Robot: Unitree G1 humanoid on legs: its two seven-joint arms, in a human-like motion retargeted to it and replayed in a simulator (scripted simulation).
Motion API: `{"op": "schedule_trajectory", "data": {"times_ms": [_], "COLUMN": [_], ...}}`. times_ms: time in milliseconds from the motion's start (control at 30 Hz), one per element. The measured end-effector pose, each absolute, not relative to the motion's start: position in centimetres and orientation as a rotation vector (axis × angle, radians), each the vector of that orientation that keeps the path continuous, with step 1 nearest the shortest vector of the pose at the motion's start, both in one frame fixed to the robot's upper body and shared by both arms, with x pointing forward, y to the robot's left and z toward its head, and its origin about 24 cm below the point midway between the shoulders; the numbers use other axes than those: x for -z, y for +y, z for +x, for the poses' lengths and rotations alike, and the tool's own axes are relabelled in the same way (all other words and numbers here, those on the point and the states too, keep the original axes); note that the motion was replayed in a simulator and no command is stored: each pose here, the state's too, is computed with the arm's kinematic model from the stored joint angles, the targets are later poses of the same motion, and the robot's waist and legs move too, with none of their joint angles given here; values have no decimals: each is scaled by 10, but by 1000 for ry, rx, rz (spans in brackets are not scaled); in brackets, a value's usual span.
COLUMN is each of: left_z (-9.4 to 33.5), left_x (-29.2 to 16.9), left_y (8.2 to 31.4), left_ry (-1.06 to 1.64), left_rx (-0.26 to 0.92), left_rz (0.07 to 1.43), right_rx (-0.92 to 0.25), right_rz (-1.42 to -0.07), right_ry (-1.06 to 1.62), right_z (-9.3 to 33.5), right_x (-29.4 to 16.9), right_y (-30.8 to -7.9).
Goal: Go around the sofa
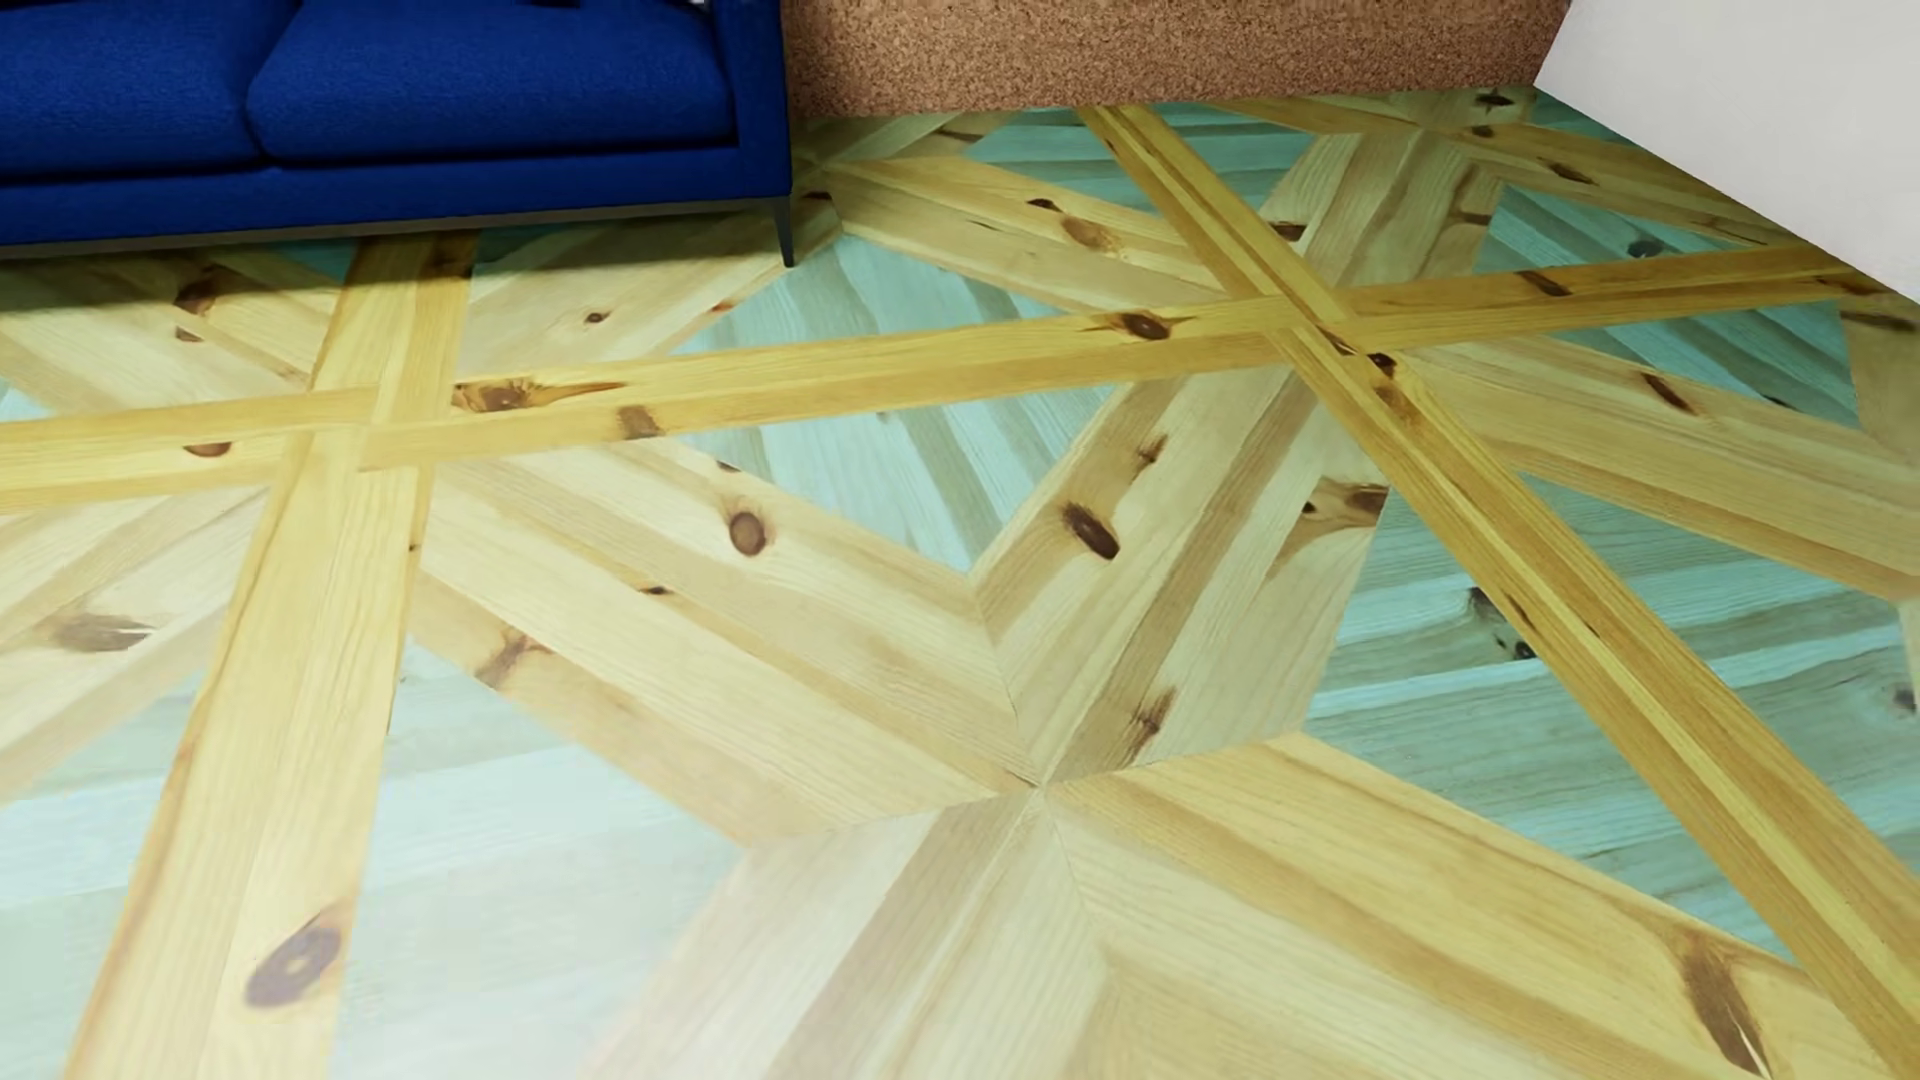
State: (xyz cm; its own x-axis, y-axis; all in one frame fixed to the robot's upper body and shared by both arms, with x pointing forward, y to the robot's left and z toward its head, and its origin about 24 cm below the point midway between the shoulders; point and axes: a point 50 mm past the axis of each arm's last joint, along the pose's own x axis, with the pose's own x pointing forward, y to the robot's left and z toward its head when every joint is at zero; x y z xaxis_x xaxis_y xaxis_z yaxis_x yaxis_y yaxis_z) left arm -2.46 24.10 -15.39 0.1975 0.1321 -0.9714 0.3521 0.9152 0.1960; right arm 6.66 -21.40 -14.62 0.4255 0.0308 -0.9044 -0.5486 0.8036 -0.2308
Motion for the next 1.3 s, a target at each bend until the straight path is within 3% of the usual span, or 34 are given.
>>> {"op": "schedule_trajectory", "data": {"times_ms": [133, 233, 333, 600, 700, 767, 833, 967, 1100, 1167, 1233, 1300], "left_z": [-40, -7, 15, 94, 73, 58, 30, -30, -72, -83, -78, -51], "left_x": [155, 152, 148, 131, 137, 143, 149, 153, 149, 149, 153, 157], "left_y": [241, 262, 256, 238, 246, 243, 238, 231, 229, 231, 234, 221], "left_ry": [1432, 1364, 1270, 997, 1073, 1127, 1201, 1371, 1480, 1522, 1547, 1445], "left_rx": [189, 134, 142, 203, 171, 189, 217, 311, 327, 335, 345, 321], "left_rz": [436, 484, 476, 501, 487, 486, 474, 482, 462, 467, 498, 452], "right_rx": [-310, -429, -515, -589, -627, -617, -626, -396, -273, -236, -233, -329], "right_rz": [-516, -502, -501, -580, -604, -578, -596, -537, -537, -516, -480, -519], "right_ry": [1000, 972, 1088, 1498, 1549, 1490, 1357, 987, 660, 627, 746, 873], "right_z": [94, 94, 52, -74, -89, -75, -33, 89, 182, 189, 160, 130], "right_x": [138, 142, 155, 158, 157, 158, 162, 138, 87, 80, 103, 125], "right_y": [-216, -183, -173, -212, -214, -206, -198, -204, -212, -214, -213, -204]}}
